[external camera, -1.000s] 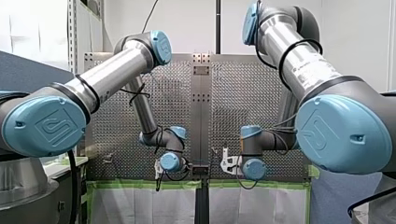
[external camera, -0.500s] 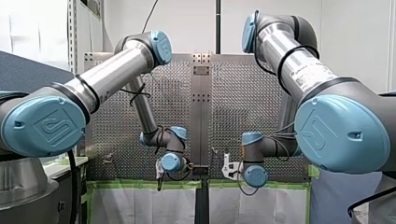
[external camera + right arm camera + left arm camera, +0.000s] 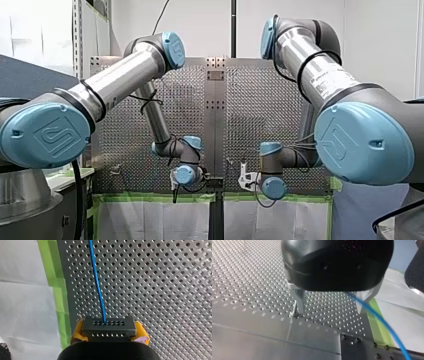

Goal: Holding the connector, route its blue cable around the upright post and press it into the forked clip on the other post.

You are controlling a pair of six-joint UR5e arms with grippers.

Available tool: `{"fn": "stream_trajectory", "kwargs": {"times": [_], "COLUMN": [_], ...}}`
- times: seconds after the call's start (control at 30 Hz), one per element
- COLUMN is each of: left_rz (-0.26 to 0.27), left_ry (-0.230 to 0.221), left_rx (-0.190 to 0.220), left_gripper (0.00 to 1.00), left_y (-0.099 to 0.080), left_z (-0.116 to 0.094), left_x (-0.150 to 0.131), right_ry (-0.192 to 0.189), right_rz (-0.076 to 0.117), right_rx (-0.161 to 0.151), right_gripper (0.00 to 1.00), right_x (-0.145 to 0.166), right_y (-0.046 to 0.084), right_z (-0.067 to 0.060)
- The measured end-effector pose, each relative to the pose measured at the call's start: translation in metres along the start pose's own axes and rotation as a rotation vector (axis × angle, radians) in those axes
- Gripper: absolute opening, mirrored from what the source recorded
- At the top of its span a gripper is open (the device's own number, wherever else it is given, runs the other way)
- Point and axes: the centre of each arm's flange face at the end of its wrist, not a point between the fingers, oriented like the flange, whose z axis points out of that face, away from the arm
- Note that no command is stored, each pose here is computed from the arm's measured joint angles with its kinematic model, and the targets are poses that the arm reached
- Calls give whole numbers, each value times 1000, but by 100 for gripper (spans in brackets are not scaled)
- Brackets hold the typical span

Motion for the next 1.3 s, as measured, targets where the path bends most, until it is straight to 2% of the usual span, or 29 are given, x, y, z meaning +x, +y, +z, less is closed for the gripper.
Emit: {"fn": "stream_trajectory", "kwargs": {"times": [0.13,0.3,0.5,0.83,1.0,1.17,1.3], "left_rz": [11,27,71,187,242,263,266], "left_ry": [-3,-7,-4,46,67,74,67], "left_rx": [-8,-37,-78,-157,-196,-198,-179], "left_gripper": [100,100,100,100,100,100,100], "left_y": [-4,-6,-6,-3,-2,-6,-13], "left_z": [-3,-6,-10,-21,-26,-30,-32], "left_x": [1,2,3,8,10,11,12], "right_ry": [-27,-45,-68,-67,-73,-74,-74], "right_rz": [-16,-31,-55,-52,-49,-49,-48], "right_rx": [25,58,96,152,192,242,277], "right_gripper": [0,0,0,0,0,0,0], "right_x": [-8,-8,-8,-5,-2,-2,-2], "right_y": [-2,0,4,9,7,2,-3], "right_z": [7,19,24,32,37,36,35]}}
